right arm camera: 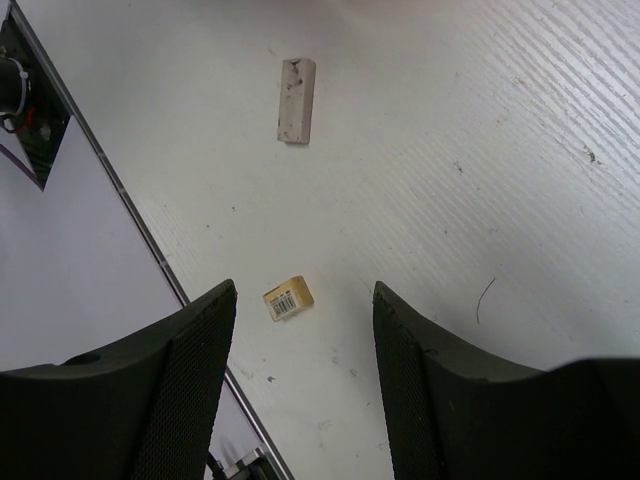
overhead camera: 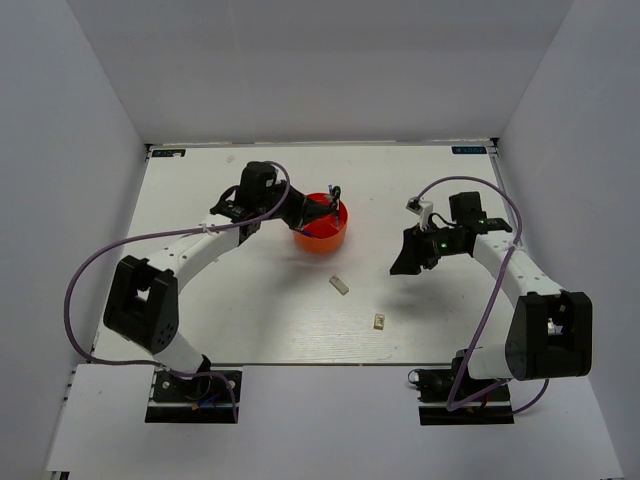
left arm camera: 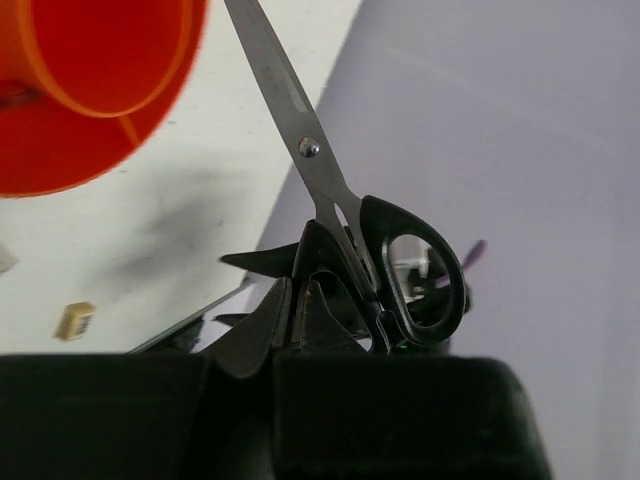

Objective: Sort the stationery into containers
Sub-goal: Place the scissors in the storage box.

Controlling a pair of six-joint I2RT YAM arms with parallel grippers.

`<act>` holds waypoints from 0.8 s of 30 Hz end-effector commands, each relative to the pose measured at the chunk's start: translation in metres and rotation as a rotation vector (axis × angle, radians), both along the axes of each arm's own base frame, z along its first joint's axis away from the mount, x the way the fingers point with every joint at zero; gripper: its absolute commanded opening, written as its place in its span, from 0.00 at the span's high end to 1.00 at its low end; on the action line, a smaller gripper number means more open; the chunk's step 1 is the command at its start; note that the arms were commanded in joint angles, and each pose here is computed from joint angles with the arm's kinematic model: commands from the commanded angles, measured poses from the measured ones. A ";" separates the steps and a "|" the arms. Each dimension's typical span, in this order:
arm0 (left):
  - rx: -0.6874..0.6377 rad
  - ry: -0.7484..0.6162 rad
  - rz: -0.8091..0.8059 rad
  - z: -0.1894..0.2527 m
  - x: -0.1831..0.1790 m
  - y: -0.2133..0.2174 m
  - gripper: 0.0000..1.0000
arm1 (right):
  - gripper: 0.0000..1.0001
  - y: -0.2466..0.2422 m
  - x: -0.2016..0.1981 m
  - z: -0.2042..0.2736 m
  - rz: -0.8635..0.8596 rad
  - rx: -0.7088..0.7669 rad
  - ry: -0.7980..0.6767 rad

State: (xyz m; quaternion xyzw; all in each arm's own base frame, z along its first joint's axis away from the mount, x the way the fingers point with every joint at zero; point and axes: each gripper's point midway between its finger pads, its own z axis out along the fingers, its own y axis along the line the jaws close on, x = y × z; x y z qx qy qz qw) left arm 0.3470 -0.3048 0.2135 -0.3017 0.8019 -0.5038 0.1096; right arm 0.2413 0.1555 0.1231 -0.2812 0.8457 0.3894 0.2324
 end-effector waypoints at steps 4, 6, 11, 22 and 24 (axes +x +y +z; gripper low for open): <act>-0.131 -0.077 0.025 0.053 0.008 -0.008 0.99 | 0.40 0.000 -0.004 0.008 0.002 0.038 -0.010; -0.113 -0.049 0.032 0.039 0.003 -0.005 0.99 | 0.40 0.000 -0.003 0.009 -0.001 0.041 -0.014; -0.095 -0.027 0.039 0.027 -0.004 0.000 0.99 | 0.40 -0.001 -0.003 0.009 -0.005 0.045 -0.009; -0.041 0.027 0.066 0.008 -0.018 0.009 0.99 | 0.40 -0.003 -0.002 0.008 -0.016 0.045 -0.002; -0.039 0.042 0.073 0.002 -0.020 0.010 0.99 | 0.40 -0.003 -0.002 0.008 -0.018 0.046 0.000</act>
